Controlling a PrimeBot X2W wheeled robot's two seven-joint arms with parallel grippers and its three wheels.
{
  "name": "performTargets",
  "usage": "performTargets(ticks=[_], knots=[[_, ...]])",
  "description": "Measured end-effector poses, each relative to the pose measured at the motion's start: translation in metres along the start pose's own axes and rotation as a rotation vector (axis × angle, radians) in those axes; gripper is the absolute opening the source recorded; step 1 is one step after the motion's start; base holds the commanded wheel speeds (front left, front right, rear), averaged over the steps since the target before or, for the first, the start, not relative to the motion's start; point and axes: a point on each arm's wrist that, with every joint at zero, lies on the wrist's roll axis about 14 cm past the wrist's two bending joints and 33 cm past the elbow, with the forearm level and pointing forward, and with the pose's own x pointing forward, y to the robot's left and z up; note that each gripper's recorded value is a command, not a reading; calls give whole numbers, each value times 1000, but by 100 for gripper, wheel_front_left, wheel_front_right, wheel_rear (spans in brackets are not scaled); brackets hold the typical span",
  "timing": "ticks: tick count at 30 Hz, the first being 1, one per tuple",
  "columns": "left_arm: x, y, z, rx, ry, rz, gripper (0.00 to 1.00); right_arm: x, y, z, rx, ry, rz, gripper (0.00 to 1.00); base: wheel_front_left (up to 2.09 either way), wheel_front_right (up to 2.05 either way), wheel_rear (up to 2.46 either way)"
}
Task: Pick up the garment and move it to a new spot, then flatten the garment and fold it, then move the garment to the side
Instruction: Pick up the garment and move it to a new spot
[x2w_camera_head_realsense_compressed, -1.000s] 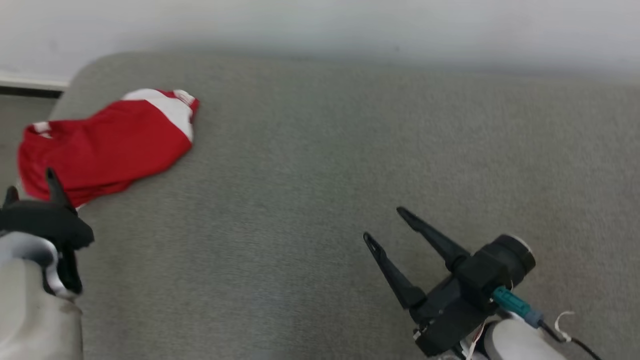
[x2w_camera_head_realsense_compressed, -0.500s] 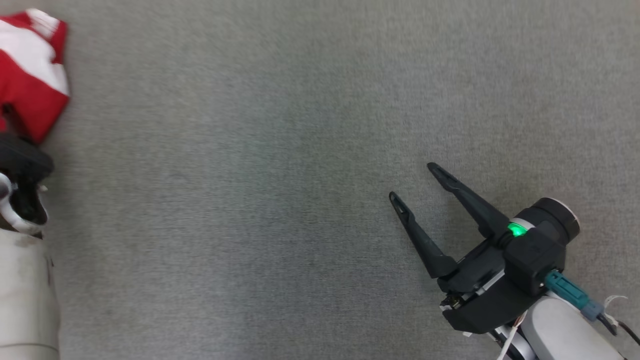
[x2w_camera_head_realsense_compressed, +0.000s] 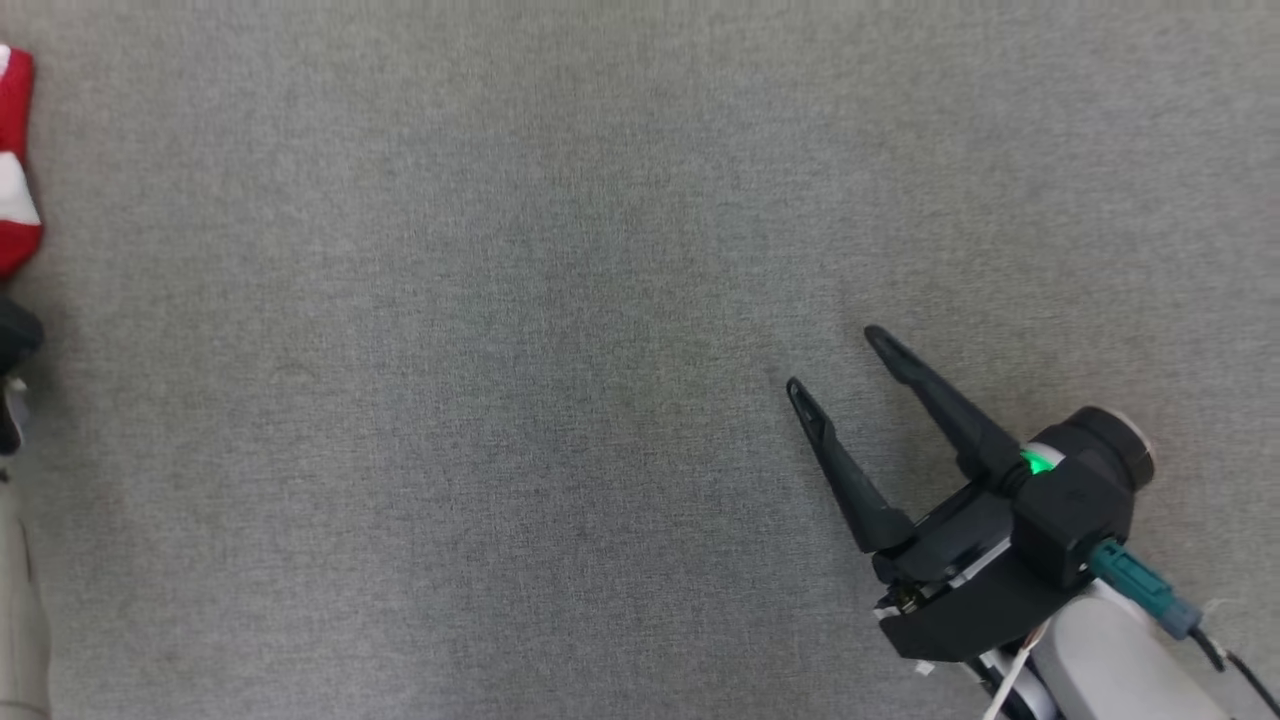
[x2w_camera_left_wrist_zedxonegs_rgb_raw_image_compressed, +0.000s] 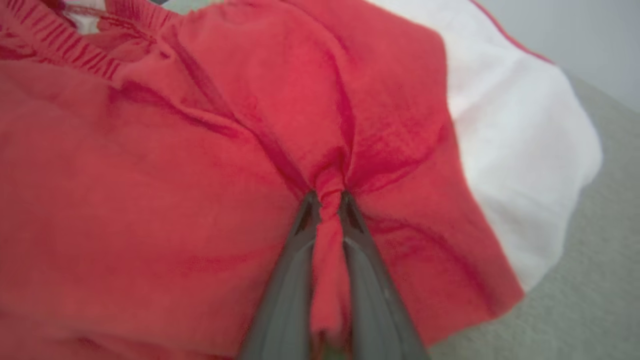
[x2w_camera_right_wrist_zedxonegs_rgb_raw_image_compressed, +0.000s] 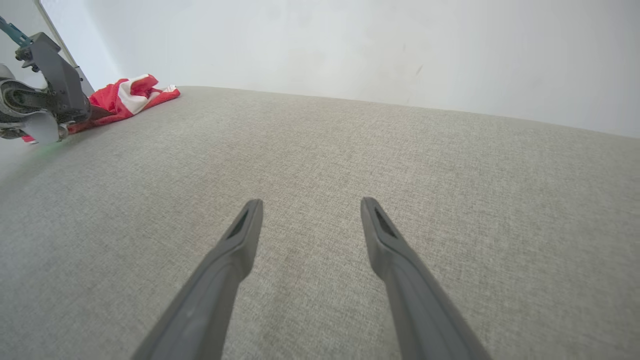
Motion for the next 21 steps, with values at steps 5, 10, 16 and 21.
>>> performTargets(ticks=[5, 10, 16, 21], knots=[[-24, -5, 21, 70, -38, -77, 0, -7, 11, 11, 27, -34, -14, 100, 0, 0, 0], [-64, -22, 82, 176, -176, -215, 0, -19, 32, 19, 58, -49, -14, 100, 0, 0, 0], [-139, -72, 141, 222, -325, -424, 0, -45, 47, 25, 53, -53, -40, 100, 0, 0, 0], [-227, -132, 165, 242, -415, -662, 0, -67, 50, 39, 41, -93, -90, 100, 0, 0, 0]])
